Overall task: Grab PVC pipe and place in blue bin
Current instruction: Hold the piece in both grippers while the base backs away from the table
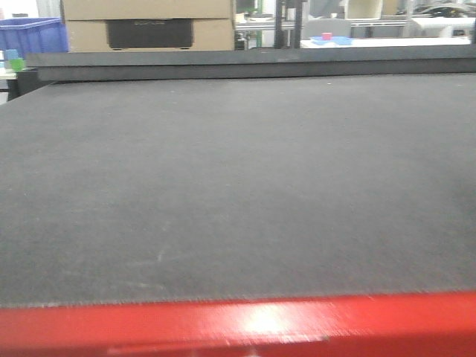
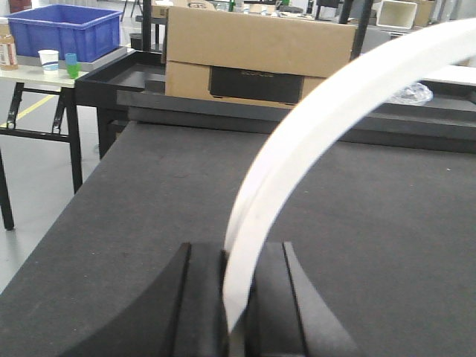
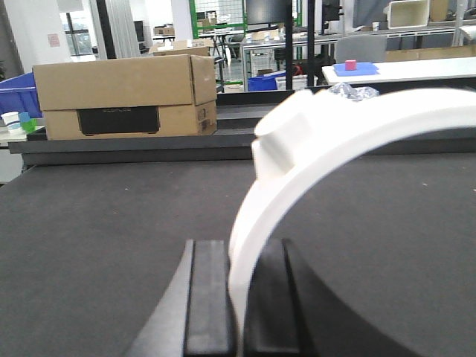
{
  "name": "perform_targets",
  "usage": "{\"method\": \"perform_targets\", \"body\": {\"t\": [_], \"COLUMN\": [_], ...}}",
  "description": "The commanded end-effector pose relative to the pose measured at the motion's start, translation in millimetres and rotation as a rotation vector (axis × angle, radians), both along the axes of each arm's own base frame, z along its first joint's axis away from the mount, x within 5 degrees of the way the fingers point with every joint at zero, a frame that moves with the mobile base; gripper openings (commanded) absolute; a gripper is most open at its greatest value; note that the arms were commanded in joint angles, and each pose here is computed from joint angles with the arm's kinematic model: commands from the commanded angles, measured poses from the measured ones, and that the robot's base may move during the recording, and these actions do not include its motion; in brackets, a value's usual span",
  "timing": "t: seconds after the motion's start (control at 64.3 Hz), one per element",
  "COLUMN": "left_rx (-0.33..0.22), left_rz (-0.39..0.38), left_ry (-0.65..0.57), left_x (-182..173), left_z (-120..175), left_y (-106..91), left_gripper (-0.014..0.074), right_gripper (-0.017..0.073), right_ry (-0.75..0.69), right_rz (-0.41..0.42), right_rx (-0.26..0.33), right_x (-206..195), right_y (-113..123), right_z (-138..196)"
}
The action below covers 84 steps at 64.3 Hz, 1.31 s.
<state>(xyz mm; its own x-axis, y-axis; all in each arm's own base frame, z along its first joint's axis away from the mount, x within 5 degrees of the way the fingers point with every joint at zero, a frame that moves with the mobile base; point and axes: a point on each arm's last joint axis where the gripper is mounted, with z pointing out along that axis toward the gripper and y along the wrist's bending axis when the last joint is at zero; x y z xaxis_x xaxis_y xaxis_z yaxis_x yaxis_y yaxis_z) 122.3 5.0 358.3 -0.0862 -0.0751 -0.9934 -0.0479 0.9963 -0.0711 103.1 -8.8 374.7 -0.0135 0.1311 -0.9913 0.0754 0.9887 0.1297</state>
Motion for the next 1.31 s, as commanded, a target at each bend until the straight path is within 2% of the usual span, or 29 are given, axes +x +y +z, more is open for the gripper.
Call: {"method": "perform_targets", "body": {"t": [0.0,1.292], "left_rx": [-0.010,-0.010], "left_rz": [0.000,0.000], "left_ry": [-0.036,-0.036], "left_x": [-1.0,-1.0], "left_z": [3.4,3.4], "left_y": [-0.1,-0.1], "left_gripper": [-0.0111,-0.0111], "right_gripper": [-0.0151,-0.0151], "right_ry": [-0.034,-0.036], "right_rz": [-0.008,-0.009], "right_rx": [-0.011,-0.011], "right_x": [-2.1,-2.1], "right_y": [-0.4,-0.4], "right_z": [5.3,5.5]}}
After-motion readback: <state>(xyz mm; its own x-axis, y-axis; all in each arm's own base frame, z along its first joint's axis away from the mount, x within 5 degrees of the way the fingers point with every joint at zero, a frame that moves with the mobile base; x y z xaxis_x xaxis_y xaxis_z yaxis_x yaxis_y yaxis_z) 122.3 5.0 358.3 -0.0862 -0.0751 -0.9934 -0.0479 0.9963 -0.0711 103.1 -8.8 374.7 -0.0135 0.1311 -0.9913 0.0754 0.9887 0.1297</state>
